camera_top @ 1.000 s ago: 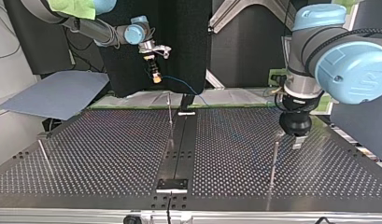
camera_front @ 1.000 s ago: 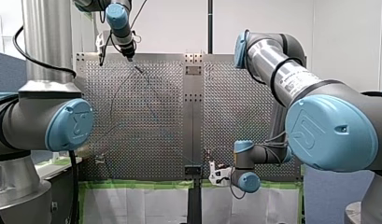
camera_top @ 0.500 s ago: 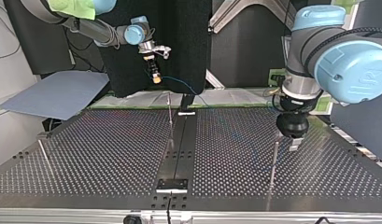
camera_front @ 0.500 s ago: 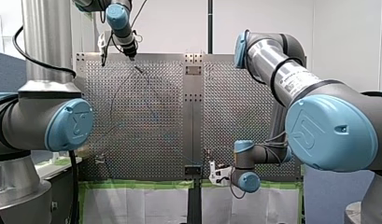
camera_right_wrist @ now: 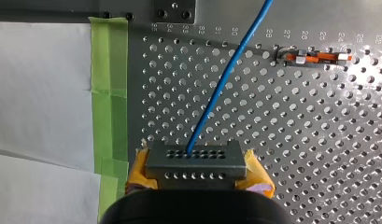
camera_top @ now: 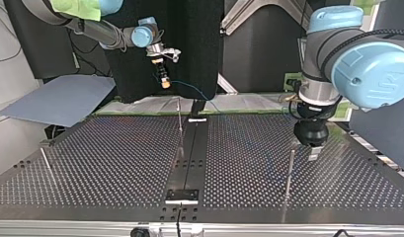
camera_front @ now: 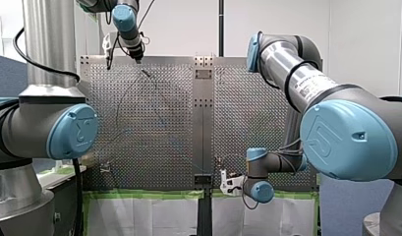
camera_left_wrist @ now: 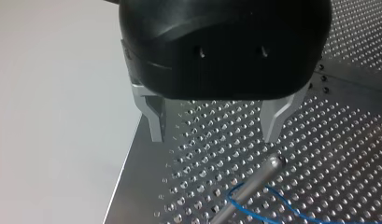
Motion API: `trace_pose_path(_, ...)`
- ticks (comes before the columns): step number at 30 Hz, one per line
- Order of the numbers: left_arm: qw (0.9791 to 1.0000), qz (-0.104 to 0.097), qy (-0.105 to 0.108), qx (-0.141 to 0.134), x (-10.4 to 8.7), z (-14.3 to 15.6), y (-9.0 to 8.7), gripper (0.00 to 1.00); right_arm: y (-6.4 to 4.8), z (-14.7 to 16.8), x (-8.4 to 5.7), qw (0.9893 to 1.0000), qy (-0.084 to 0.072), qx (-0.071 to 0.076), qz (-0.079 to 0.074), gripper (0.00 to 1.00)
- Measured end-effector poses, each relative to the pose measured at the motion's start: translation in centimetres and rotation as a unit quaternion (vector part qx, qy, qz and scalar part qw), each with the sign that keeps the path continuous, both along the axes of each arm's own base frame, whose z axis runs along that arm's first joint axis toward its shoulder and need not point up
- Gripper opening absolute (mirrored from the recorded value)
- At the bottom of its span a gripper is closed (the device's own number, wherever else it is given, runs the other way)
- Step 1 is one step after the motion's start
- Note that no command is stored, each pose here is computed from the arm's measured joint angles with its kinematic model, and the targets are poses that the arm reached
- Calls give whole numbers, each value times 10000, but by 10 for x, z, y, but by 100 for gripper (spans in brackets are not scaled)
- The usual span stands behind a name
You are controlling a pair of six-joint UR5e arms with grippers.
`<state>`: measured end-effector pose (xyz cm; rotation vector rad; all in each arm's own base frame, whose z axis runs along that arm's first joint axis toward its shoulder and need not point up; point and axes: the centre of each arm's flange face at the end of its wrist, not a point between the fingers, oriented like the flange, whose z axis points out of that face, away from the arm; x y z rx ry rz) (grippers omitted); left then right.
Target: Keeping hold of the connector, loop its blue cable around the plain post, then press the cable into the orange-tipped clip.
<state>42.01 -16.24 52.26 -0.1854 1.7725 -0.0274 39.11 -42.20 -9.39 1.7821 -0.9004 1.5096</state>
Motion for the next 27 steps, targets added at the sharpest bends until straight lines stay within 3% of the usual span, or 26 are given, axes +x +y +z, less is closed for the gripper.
trace_pose_path(13,9987,436,157,222,-7,-2,6,100,1,0,1,10000,12,0,12,0)
trace_pose_path(23,9989,371,152,221,-8,-2,3,100,1,0,1,10000,11,-5,17,0)
trace_pose_path(27,9992,233,139,292,-9,-1,-3,100,1,0,1,10000,25,8,17,0)
